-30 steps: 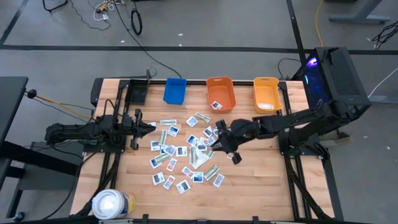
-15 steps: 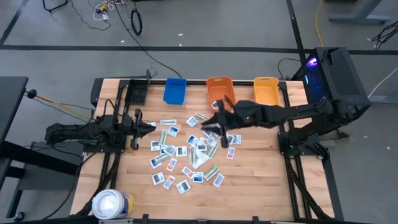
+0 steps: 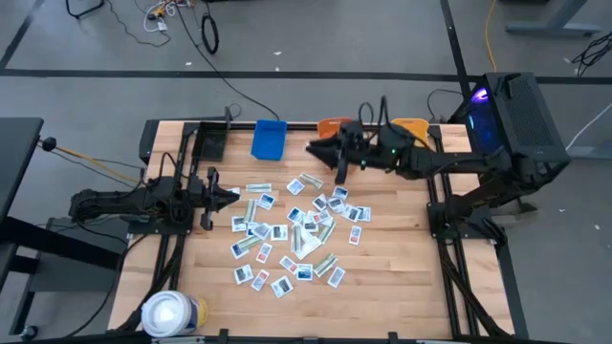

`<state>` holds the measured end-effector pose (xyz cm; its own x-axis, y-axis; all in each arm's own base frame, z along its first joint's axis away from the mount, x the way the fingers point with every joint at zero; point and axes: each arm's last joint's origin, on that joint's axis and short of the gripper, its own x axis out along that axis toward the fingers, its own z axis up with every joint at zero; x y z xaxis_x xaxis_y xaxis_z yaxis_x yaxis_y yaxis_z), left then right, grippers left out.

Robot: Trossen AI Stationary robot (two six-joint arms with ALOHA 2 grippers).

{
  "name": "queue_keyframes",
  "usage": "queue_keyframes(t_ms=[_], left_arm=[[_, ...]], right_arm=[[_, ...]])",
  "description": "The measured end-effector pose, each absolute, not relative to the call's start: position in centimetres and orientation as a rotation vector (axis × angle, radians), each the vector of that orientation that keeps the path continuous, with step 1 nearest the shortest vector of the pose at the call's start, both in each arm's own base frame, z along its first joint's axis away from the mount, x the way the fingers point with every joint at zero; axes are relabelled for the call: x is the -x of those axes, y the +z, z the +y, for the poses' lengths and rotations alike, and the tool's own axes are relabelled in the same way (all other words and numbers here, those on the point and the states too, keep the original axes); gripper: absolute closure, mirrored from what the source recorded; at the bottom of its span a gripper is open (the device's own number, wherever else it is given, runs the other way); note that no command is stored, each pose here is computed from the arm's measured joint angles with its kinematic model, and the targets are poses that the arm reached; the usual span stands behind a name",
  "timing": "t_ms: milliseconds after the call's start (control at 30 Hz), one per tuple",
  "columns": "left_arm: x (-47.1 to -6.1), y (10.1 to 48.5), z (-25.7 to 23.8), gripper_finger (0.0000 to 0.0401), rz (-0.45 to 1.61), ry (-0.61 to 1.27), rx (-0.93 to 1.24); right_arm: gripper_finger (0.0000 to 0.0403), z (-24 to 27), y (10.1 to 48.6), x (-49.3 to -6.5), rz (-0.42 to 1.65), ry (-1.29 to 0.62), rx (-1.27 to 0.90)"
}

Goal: Pick & Place First Aid Supplies
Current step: Put the ointment pack into the blue bin

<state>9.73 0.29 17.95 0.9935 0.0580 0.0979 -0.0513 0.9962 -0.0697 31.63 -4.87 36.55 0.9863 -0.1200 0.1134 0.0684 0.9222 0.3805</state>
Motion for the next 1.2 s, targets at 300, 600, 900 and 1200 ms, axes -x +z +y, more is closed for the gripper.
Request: queue_keyframes(t_ms=[300, 600, 900, 1200], left_arm=[[-9.7, 18.0, 0.3, 0.0369, -0.1, 0.055, 0.067], [-9.7, 18.0, 0.3, 0.0369, -0.101, 0.057, 0.067], [-9.6, 18.9, 0.3, 0.0369, -0.197, 0.048, 0.148], [-8.9, 21.0, 0.6, 0.0368, -0.454, 0.088, 0.435]], right_arm=[[0.0323, -7.9, 37.8, -30.8, -0.297, -0.132, -0.544], [0.0323, -9.2, 38.5, -30.2, -0.347, -0.032, -0.588], [0.0323, -8.9, 38.6, -30.2, -0.326, 0.061, -0.599], [0.0323, -8.9, 38.7, -30.1, -0.327, 0.077, -0.594]])
